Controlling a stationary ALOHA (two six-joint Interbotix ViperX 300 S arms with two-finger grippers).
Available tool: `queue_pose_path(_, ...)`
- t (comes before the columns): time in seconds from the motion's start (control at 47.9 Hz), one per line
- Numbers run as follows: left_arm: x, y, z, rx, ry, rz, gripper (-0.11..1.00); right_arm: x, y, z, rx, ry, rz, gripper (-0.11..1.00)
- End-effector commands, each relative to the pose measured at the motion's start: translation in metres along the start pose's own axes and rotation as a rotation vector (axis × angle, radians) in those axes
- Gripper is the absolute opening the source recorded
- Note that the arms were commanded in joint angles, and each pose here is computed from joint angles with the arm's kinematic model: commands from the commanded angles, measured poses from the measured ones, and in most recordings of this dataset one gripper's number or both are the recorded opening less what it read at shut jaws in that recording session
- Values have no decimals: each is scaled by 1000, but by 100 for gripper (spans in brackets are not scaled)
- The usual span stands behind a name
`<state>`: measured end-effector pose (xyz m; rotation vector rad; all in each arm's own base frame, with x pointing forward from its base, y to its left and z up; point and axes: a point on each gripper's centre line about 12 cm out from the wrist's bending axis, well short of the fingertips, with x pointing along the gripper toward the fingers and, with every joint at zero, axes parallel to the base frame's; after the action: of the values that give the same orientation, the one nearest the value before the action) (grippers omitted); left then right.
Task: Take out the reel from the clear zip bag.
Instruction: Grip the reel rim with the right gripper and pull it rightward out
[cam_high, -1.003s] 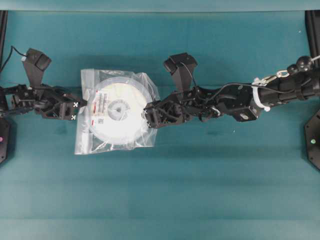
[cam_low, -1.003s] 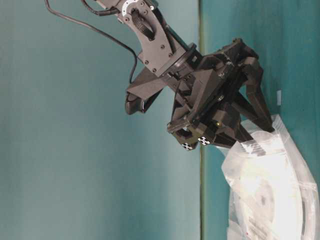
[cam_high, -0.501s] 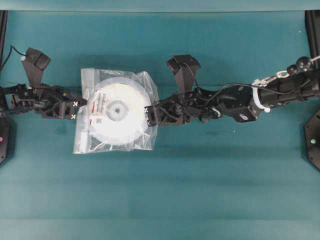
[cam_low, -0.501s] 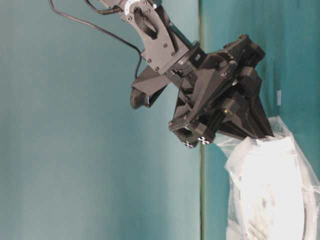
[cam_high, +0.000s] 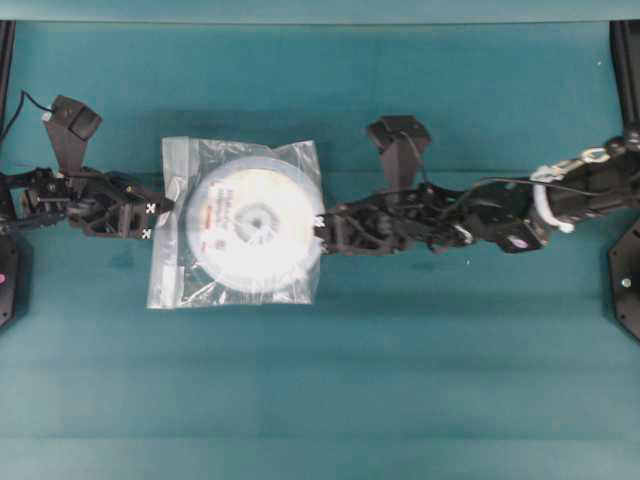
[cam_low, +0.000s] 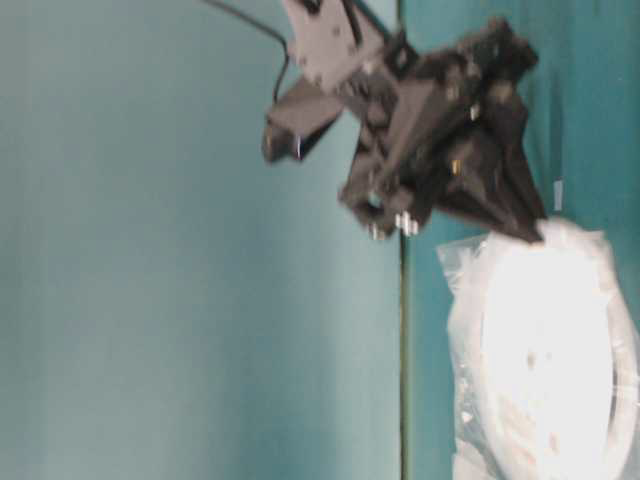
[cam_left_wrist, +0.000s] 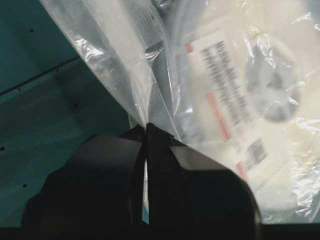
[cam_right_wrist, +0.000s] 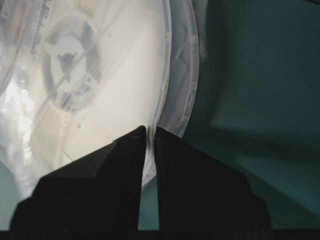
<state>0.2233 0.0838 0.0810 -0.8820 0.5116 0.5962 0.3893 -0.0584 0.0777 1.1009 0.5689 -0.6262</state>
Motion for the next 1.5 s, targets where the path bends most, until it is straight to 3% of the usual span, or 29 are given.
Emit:
queue_pose_path(0.0,0,-2,0,5,-1,-5,-1,-12,0,0,9,-8,12,8)
queue_pose_path(0.23,-1,-1,1,4,-2,-5,-1,-34,-11,1,14,-38,28,7)
queue_pose_path(1.128,-1,-1,0,2,-1,-5,-1,-79,-64,-11,27,-36,-38,4)
queue_pose_path(1.483,-1,-1,0,1,0,-2,-1,-97,-82,-15,67,-50,-53,4)
